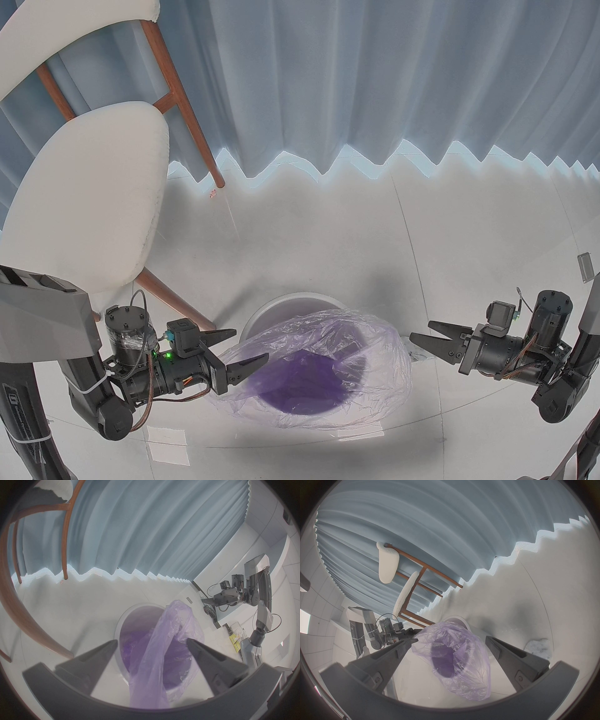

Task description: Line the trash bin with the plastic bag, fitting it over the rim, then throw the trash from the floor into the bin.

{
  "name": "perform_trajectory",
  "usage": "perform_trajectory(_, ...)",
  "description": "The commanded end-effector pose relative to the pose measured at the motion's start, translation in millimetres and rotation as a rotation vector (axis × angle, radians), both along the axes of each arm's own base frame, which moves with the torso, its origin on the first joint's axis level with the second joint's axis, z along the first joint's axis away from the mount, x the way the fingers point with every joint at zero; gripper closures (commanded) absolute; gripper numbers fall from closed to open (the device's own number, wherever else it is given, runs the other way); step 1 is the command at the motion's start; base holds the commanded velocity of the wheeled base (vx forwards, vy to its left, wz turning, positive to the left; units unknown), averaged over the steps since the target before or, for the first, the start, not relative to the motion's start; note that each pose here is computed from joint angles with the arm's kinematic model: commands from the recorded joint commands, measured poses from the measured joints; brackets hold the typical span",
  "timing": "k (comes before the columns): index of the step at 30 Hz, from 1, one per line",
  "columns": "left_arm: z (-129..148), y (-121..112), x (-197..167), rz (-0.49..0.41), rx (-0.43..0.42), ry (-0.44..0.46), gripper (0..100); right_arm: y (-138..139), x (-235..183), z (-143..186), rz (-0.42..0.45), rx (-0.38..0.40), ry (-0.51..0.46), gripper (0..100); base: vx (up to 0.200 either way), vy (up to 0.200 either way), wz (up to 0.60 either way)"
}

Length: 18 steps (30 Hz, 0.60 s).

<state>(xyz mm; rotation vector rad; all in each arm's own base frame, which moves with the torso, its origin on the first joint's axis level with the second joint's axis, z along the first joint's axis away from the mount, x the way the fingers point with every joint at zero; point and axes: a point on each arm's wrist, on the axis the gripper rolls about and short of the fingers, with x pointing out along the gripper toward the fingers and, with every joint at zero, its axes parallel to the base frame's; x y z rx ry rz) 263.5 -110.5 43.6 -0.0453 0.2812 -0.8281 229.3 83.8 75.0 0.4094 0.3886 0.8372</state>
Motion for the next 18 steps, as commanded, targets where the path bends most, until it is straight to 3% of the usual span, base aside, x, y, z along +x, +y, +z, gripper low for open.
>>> perform_trajectory(1, -5, -5, 5, 0.01, 0.006, 0.001, 100, 1, 2, 2, -0.001, 0.008, -0.018, 0, 0.0, 0.0, 0.0)
perform_trajectory(9, 8, -10, 1, -0.002, -0.016, -0.035, 100, -1, 20, 5, -0.025, -0.002, -0.083, 0, 0.0, 0.0, 0.0)
perform_trajectory(15, 13, -10, 0, -0.003, -0.024, -0.051, 100, 6, 36, -16, -0.013, -0.037, -0.06, 0, 0.0, 0.0, 0.0)
perform_trajectory(18, 11, -10, -2, -0.008, -0.022, -0.041, 100, 11, 46, -16, -0.003, -0.037, -0.093, 0, 0.0, 0.0, 0.0)
